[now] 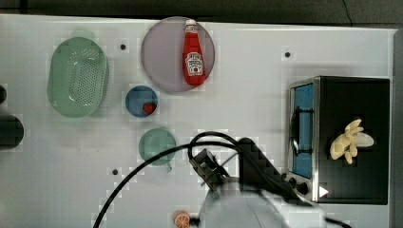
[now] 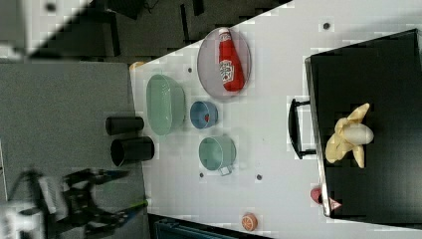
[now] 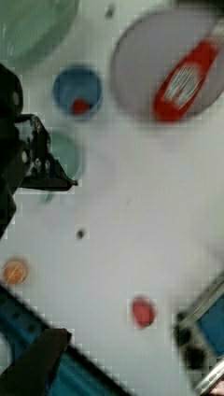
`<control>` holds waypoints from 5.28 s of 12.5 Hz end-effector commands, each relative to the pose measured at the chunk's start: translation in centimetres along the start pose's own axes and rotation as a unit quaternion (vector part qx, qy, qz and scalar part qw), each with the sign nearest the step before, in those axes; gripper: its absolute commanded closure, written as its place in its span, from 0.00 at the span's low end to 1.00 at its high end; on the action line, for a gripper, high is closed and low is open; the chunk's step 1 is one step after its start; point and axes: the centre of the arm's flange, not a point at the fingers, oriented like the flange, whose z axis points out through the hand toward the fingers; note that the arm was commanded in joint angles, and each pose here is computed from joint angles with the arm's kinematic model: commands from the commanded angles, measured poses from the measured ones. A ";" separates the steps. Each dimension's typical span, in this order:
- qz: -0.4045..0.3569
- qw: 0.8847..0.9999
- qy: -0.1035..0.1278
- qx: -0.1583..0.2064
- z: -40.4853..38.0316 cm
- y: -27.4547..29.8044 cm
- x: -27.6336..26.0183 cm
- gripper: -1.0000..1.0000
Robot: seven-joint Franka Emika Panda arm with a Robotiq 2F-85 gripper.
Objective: Pick banana from oven and place on table.
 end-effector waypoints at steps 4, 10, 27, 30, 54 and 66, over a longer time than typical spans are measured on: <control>0.055 0.998 -0.015 0.013 4.7 7.5 12.6 0.00; -0.003 0.999 0.030 0.013 11.3 17.5 23.9 0.00; 0.042 0.999 -0.014 -0.017 27.9 20.2 31.2 0.41; 0.040 0.999 -0.015 -0.017 28.1 19.9 31.1 0.75; 0.056 0.994 -0.055 -0.081 14.3 -7.4 5.9 0.80; 0.062 0.995 -0.051 -0.067 34.6 -6.6 4.2 0.54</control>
